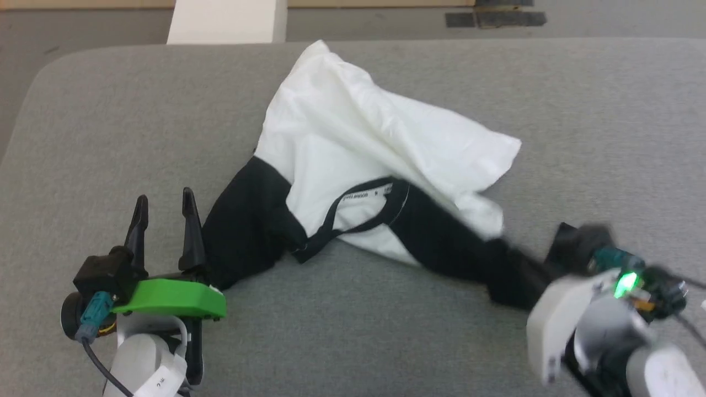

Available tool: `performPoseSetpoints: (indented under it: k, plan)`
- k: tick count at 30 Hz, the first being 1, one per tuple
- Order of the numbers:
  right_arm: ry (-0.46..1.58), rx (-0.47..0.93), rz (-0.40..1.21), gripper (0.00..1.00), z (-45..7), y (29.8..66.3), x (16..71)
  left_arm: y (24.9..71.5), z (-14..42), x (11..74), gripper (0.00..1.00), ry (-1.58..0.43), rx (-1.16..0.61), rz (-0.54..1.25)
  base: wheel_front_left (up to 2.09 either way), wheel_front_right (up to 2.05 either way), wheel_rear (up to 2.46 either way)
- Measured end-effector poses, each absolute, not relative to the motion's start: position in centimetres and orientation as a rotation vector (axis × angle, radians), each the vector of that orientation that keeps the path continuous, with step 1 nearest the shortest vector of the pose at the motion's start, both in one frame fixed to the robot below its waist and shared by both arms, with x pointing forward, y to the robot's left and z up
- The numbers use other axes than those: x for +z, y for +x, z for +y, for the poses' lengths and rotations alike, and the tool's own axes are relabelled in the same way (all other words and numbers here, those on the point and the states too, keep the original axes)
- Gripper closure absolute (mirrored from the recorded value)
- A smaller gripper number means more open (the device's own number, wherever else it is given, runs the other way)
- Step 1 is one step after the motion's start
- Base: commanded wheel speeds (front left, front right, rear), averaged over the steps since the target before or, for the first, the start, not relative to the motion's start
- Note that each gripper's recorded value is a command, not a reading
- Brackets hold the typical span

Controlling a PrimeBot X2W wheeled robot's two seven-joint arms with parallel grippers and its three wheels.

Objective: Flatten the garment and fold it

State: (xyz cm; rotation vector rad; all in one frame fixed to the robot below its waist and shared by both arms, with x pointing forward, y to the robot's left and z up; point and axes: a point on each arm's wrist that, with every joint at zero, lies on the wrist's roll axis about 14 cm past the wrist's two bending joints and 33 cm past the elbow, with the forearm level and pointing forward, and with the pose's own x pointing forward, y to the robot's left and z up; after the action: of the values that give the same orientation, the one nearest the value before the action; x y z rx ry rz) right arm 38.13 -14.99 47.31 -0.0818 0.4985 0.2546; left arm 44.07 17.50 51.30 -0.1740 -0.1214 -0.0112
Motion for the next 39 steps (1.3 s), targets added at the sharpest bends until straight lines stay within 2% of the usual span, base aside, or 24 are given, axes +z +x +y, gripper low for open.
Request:
performPoseSetpoints:
  k: [4,8,9,10,11,14,19,23,29,36,38,39]
  plan:
    - [-0.059,0.324,0.725,1.0,-14.4,32.5,43.9,44.1,16.8,51.8,0.0,-0.18,-0.03,-0.133,0.0,0.0,0.0]
    - [-0.022,0.294,1.015,1.0,-16.2,26.8,39.6,44.2,16.3,52.0,0.0,-0.183,-0.047,-0.139,0.0,0.0,0.0]
    - [-0.018,0.281,1.06,0.69,-16.7,26.0,38.9,44.1,16.4,52.0,0.0,-0.184,-0.044,-0.137,0.0,0.0,0.0]
    - [-0.011,0.271,1.079,0.28,-17.0,25.7,38.7,44.1,16.6,51.9,0.0,-0.184,-0.039,-0.134,0.0,0.0,0.0]
    - [0.002,0.252,1.077,0.0,-17.3,25.8,38.6,44.1,16.8,51.8,0.0,-0.184,-0.033,-0.133,0.0,0.0,0.0]
    - [0.048,0.22,0.994,0.0,-17.4,27.2,39.3,44.0,17.2,51.7,0.0,-0.182,-0.023,-0.132,0.0,0.0,0.0]
    - [0.122,0.152,0.62,0.0,-17.4,33.6,44.2,43.7,17.9,51.4,0.0,-0.181,-0.008,-0.123,0.0,0.0,0.0]
    - [0.115,0.106,0.458,0.0,-18.0,37.1,46.0,43.6,18.2,50.9,0.0,-0.178,-0.002,-0.11,0.0,0.0,0.0]
    - [0.127,0.09,0.521,0.0,-17.6,40.3,42.9,43.7,17.8,50.6,0.0,-0.178,-0.018,-0.1,0.0,0.0,0.0]
    - [0.162,0.146,0.751,0.0,-15.1,41.0,37.7,43.6,18.1,50.2,0.0,-0.174,-0.008,-0.088,0.0,0.0,0.0]
    - [0.177,0.169,0.803,0.6,-14.3,41.1,37.0,43.4,18.4,50.1,0.0,-0.172,-0.001,-0.084,0.0,0.0,0.0]
    - [0.172,0.174,0.813,0.83,-14.2,41.3,37.0,43.3,18.5,50.1,0.0,-0.172,0.003,-0.084,0.0,0.0,0.0]
